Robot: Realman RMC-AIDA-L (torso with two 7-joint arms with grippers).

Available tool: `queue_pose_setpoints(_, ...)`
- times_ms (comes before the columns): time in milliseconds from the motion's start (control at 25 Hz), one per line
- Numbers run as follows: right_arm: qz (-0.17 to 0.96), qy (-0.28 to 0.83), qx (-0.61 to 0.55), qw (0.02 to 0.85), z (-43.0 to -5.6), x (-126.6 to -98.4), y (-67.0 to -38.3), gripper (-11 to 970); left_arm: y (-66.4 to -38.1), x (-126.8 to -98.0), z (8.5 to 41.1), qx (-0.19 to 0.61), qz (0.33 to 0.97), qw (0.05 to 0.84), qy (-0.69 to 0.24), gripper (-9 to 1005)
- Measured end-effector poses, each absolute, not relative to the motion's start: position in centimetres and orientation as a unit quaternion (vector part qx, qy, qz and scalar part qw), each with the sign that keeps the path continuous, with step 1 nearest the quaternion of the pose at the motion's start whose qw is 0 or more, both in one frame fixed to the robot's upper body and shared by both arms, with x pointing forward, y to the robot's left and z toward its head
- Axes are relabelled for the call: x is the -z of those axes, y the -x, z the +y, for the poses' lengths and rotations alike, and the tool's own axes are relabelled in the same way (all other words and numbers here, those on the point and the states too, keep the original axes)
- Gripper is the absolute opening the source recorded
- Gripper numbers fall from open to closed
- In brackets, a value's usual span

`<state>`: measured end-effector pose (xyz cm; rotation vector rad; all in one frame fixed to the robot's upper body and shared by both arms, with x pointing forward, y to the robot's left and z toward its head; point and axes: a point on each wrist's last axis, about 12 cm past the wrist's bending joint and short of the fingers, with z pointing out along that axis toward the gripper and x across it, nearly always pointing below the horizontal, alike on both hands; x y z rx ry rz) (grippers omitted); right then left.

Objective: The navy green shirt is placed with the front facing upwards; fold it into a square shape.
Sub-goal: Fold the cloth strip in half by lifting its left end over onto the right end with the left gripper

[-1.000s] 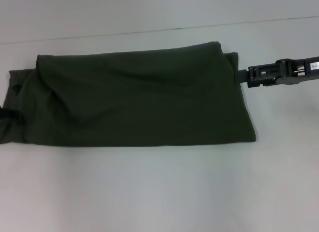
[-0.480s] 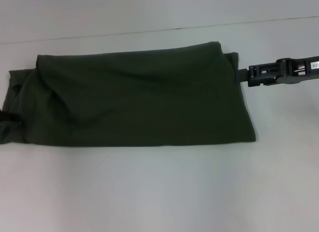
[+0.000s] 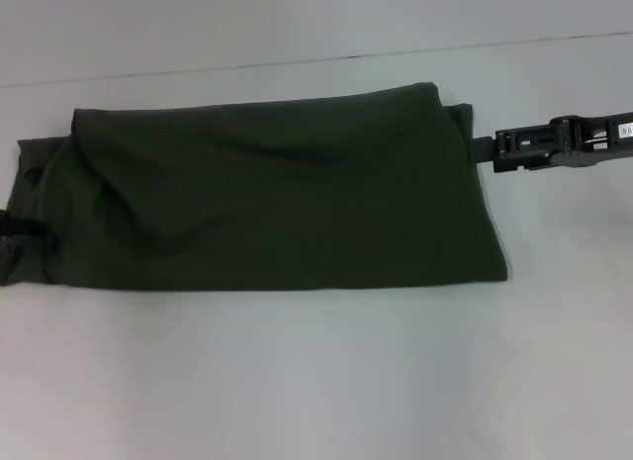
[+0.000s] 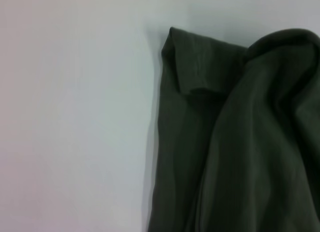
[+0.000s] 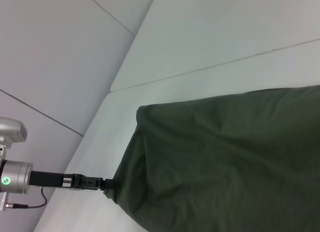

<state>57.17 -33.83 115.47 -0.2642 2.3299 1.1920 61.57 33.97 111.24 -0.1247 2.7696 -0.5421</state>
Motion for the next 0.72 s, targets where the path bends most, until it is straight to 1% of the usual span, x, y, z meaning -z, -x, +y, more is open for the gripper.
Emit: queue_pose_setpoints(720, 0.856, 0.099, -0.440, 0.252, -33.73, -115.55, -57.22, 930, -61.62, -110.96, 33.66, 0.193, 0.969, 0.149, 0.042, 884)
